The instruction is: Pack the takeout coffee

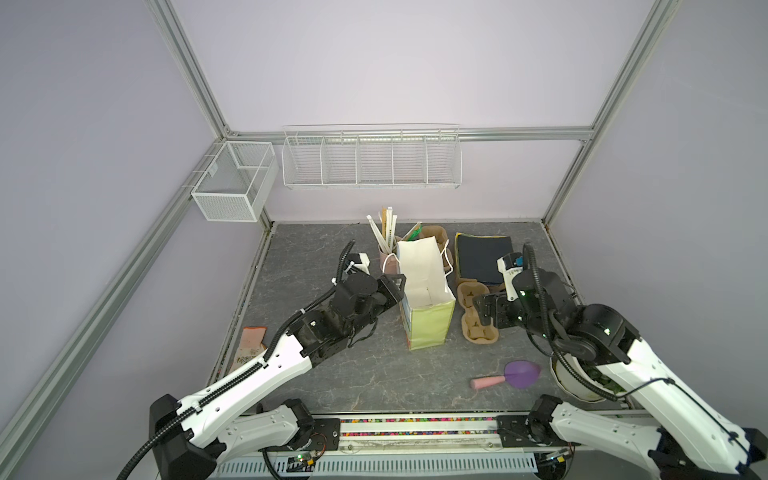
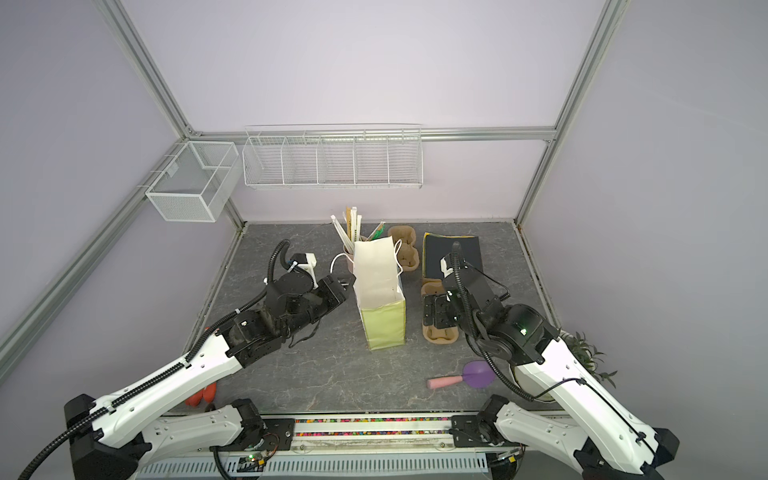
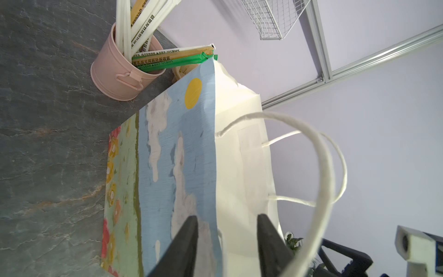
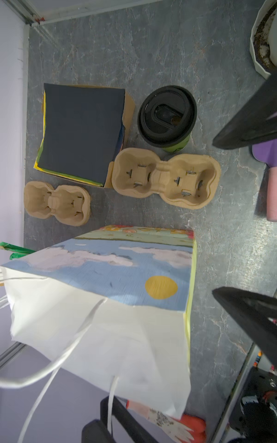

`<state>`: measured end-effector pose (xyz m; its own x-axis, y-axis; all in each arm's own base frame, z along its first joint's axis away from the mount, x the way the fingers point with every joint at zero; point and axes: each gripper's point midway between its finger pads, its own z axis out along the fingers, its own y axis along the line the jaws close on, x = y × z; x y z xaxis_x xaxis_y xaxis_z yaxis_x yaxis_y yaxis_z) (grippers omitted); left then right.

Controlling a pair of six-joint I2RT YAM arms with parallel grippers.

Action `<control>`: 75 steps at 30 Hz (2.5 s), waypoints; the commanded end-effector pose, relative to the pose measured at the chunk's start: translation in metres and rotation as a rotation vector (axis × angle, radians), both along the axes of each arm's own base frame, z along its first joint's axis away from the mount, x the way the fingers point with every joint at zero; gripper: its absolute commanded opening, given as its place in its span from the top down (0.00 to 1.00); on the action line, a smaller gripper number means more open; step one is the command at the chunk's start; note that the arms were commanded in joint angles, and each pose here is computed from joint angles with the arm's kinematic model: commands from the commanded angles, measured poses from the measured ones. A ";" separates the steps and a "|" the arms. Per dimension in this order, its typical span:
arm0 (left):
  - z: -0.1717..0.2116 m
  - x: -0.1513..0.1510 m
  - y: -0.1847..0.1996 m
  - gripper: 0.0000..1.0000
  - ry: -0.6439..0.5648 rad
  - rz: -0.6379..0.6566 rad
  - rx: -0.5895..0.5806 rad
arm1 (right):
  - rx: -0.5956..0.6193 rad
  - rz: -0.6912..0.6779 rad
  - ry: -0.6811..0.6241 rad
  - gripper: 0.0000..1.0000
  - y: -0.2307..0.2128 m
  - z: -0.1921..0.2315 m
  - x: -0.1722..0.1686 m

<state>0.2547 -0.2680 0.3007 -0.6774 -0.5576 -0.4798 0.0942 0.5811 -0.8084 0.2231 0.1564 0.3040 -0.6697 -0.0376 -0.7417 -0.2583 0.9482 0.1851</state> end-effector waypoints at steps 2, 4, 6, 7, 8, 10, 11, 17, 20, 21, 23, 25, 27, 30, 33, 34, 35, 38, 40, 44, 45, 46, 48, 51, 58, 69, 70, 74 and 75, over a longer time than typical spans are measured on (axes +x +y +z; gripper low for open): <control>0.006 -0.002 0.010 0.51 -0.030 0.014 0.034 | 0.146 0.110 -0.062 0.09 0.048 0.048 0.019; 0.011 -0.003 0.014 0.50 -0.044 0.016 0.041 | 0.131 0.101 -0.075 0.09 0.057 0.053 0.033; 0.013 -0.004 0.019 0.50 -0.054 0.024 0.051 | 0.105 0.096 -0.091 0.10 0.065 0.057 0.048; 0.013 -0.004 0.020 0.50 -0.056 0.027 0.058 | 0.084 0.089 -0.095 0.09 0.067 0.057 0.054; 0.012 -0.005 0.021 0.51 -0.054 0.026 0.062 | 0.063 0.080 -0.096 0.10 0.070 0.056 0.060; 0.009 -0.005 0.022 0.53 -0.048 0.028 0.073 | 0.037 0.074 -0.092 0.10 0.074 0.054 0.069; 0.007 -0.005 0.023 0.55 -0.045 0.029 0.077 | 0.033 0.073 -0.098 0.12 0.077 0.054 0.074; 0.005 -0.003 0.029 0.70 -0.048 0.043 0.097 | -0.015 0.041 -0.085 0.43 0.077 0.039 0.094; 0.000 -0.002 0.031 0.79 -0.042 0.046 0.107 | -0.004 0.019 -0.078 0.65 0.067 0.033 0.095; -0.001 -0.003 0.032 0.83 -0.041 0.046 0.107 | 0.009 0.012 -0.087 0.71 0.063 0.034 0.095; -0.006 -0.001 0.033 0.89 -0.032 0.051 0.110 | 0.043 0.014 -0.096 0.78 0.059 0.033 0.095; -0.009 0.000 0.032 0.95 -0.024 0.047 0.108 | 0.079 0.032 -0.087 0.80 0.060 0.028 0.095; -0.012 0.000 0.032 1.00 -0.018 0.043 0.110 | 0.117 0.040 -0.046 0.86 0.059 0.014 0.097; -0.017 -0.002 0.033 1.00 -0.010 0.043 0.113 | 0.175 0.045 0.011 0.93 0.059 -0.007 0.100; -0.023 -0.002 0.035 1.00 0.003 0.047 0.112 | 0.191 0.034 0.049 0.93 0.055 -0.026 0.102; -0.025 -0.003 0.035 1.00 0.004 0.048 0.112 | 0.195 0.032 0.058 0.93 0.054 -0.030 0.102; -0.027 -0.003 0.035 1.00 0.008 0.046 0.111 | 0.196 0.030 0.068 0.93 0.054 -0.036 0.102; -0.034 -0.004 0.035 1.00 0.020 0.046 0.110 | 0.196 0.023 0.101 0.93 0.053 -0.052 0.100; -0.039 -0.004 0.035 1.00 0.027 0.047 0.109 | 0.200 0.021 0.124 0.93 0.053 -0.064 0.099; -0.048 -0.004 0.032 1.00 0.043 0.039 0.105 | 0.214 0.034 0.169 0.93 0.058 -0.082 0.097; -0.049 -0.005 0.031 1.00 0.045 0.036 0.105 | 0.218 0.042 0.179 0.93 0.059 -0.084 0.096; -0.050 -0.004 0.030 1.00 0.047 0.035 0.105 | 0.222 0.048 0.183 0.93 0.061 -0.084 0.096; -0.048 -0.004 0.029 1.00 0.044 0.033 0.099 | 0.220 0.049 0.181 0.93 0.060 -0.081 0.094; -0.043 -0.003 0.031 1.00 0.033 0.037 0.095 | 0.226 0.048 0.131 0.92 0.055 -0.063 0.095; -0.030 -0.001 0.030 0.81 0.015 0.039 0.085 | 0.188 0.039 0.086 0.52 0.044 -0.036 0.097; 0.043 -0.001 0.039 0.42 -0.116 0.039 0.067 | 0.151 0.050 -0.053 0.28 0.022 0.028 0.093; 0.046 0.000 0.040 0.41 -0.121 0.041 0.070 | 0.156 0.065 -0.051 0.27 0.025 0.030 0.092; 0.056 0.004 0.049 0.38 -0.142 0.059 0.068 | 0.188 0.097 -0.083 0.23 0.028 0.046 0.087; 0.056 0.007 0.051 0.37 -0.142 0.059 0.072 | 0.196 0.093 -0.100 0.22 0.027 0.052 0.086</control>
<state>0.2575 -0.2281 0.3511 -0.5849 -0.5606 -0.5863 0.1723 0.6204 -0.7651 0.3161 0.1837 0.3431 -0.6134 0.0668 -0.7870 -0.3327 0.8819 0.3341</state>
